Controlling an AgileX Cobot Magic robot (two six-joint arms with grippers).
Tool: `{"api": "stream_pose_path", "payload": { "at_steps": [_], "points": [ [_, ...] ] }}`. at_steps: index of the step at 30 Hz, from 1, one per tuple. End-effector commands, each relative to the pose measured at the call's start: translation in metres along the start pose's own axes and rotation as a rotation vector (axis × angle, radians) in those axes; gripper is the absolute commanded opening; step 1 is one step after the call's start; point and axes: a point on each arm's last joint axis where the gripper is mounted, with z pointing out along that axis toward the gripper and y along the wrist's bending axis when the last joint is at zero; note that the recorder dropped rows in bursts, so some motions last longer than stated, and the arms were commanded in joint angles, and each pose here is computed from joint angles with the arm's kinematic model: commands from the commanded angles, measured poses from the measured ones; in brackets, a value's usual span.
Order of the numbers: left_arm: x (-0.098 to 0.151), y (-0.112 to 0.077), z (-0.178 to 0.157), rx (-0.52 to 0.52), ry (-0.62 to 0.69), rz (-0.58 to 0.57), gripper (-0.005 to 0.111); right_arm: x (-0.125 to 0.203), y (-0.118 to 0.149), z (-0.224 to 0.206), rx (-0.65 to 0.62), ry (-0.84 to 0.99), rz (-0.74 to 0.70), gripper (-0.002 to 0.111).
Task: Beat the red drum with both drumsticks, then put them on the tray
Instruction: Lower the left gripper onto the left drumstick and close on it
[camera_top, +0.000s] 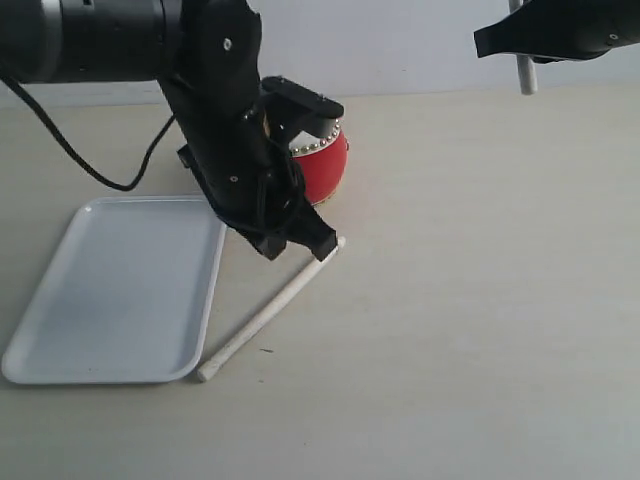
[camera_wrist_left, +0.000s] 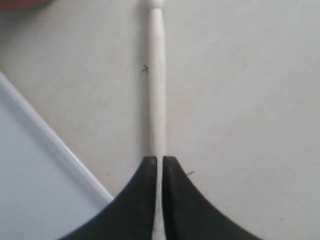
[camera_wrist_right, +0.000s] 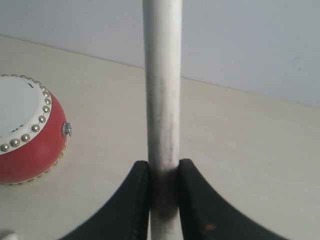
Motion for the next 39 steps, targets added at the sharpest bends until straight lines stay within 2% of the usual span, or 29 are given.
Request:
{"api": "stream_pose_path", "payload": {
  "at_steps": [1,3,4,10,17,39],
  "points": [
    [-0.001,-0.003,0.021,0.029,0.071,0.000,0.031,0.002,-0.001,0.009,0.004,0.000,0.004,0.000],
    [0.000,-0.004,0.034,0.032,0.108,-0.008,0.052,0.003,-0.001,0.013,0.006,-0.008,0.006,0.000],
    [0.001,-0.004,0.037,0.034,0.123,-0.009,0.054,0.002,-0.001,0.012,0.006,-0.009,0.006,0.000],
    [0.015,-0.004,0.056,0.035,0.195,-0.025,0.054,0.002,-0.001,0.012,0.006,-0.009,0.006,0.000],
    [0.027,-0.005,0.070,0.035,0.180,-0.037,0.054,0.002,-0.001,0.012,0.006,-0.009,0.006,0.000],
    [0.033,-0.007,0.080,0.056,0.147,-0.064,0.054,0.002,-0.001,0.012,0.002,-0.018,0.030,0.000]
  ]
}}
